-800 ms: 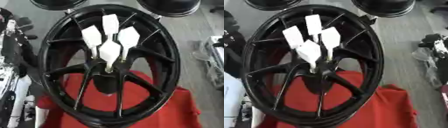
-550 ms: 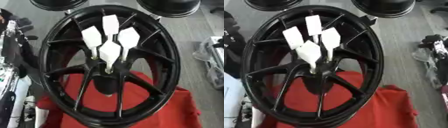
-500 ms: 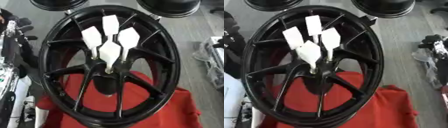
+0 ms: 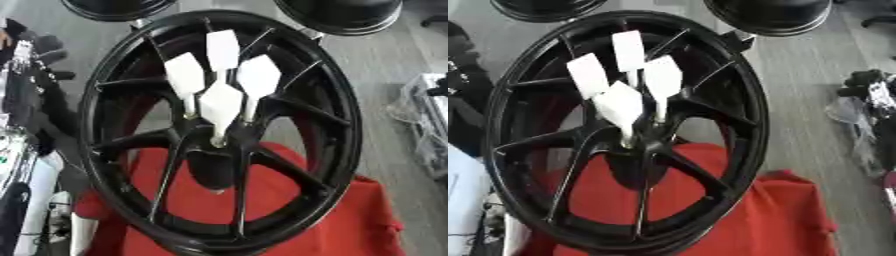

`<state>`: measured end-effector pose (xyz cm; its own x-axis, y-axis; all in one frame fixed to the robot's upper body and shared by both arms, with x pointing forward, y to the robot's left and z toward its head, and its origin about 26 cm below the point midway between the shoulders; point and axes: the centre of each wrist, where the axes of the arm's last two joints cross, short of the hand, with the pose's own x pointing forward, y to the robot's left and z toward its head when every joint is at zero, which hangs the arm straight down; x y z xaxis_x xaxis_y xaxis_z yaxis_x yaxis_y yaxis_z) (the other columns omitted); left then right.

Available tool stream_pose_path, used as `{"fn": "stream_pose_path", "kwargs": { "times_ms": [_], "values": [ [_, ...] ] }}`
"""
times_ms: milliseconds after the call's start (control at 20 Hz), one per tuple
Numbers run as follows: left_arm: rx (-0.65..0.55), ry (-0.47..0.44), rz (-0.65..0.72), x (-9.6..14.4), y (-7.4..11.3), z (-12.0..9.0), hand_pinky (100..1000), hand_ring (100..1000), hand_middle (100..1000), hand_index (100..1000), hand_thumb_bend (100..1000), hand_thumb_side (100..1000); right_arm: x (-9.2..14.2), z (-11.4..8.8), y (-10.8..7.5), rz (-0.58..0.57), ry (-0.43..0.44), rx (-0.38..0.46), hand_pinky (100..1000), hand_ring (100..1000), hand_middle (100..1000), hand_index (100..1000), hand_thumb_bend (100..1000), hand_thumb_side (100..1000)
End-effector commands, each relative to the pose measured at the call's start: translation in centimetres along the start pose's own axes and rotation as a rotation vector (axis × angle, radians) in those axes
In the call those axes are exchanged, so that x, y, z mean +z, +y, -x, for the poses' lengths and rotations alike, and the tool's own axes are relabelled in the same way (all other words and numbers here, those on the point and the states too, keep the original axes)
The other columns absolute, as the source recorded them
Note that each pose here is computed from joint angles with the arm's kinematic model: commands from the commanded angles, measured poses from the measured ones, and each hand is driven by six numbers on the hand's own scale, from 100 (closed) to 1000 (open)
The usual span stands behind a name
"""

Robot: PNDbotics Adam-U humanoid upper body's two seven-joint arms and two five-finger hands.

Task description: Pull the pin out of the wheel hub.

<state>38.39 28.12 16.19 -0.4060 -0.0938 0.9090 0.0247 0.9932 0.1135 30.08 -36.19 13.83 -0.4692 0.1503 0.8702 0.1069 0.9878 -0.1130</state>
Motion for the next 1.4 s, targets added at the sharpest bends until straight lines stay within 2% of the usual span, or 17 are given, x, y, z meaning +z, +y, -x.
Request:
{"fn": "stream_pose_path", "kwargs": {
  "times_ms": [50,300,650,750,950,1050,1150,1200,1400],
  "values": [
    [-0.028,-0.038,-0.008,-0.4,0.9,-1.3,641,809,734,770,118,826,-0.9,-1.6,-0.8,-0.033,-0.047,0.039,933,638,597,660,100,556],
    [-0.042,-0.03,-0.015,-0.2,1.4,-1.2,641,810,734,770,117,827,-1.8,-3.7,-1.1,-0.103,-0.113,0.088,931,644,601,664,100,522],
    [-0.066,-0.017,-0.024,0.1,2.0,-0.9,641,810,734,770,116,829,-3.5,-8.4,-1.4,-0.238,-0.251,0.19,923,659,610,674,100,501],
    [-0.074,-0.013,-0.025,0.2,2.2,-0.8,641,810,735,770,116,829,-4.0,-10.1,-1.4,-0.295,-0.296,0.24,915,666,616,682,100,436],
    [-0.082,-0.008,-0.027,0.4,2.4,-0.8,642,810,734,770,115,829,-5.1,-13.5,-0.8,-0.413,-0.377,0.338,908,677,626,694,100,416],
    [-0.085,-0.008,-0.028,0.4,2.5,-0.8,642,810,734,769,114,828,-5.8,-15.1,-0.6,-0.465,-0.413,0.391,902,692,641,712,100,348],
    [-0.087,-0.009,-0.028,0.5,2.5,-0.8,642,810,734,769,113,828,-6.5,-16.6,-0.4,-0.51,-0.444,0.445,901,695,643,714,100,337],
    [-0.088,-0.009,-0.029,0.5,2.6,-0.8,642,810,734,769,111,828,-6.6,-17.0,-0.3,-0.521,-0.45,0.458,897,705,652,725,100,292],
    [-0.102,-0.008,-0.033,0.7,2.9,-0.8,642,810,735,769,109,829,-8.1,-20.3,0.6,-0.627,-0.512,0.595,889,719,665,743,100,226]
  ]
}}
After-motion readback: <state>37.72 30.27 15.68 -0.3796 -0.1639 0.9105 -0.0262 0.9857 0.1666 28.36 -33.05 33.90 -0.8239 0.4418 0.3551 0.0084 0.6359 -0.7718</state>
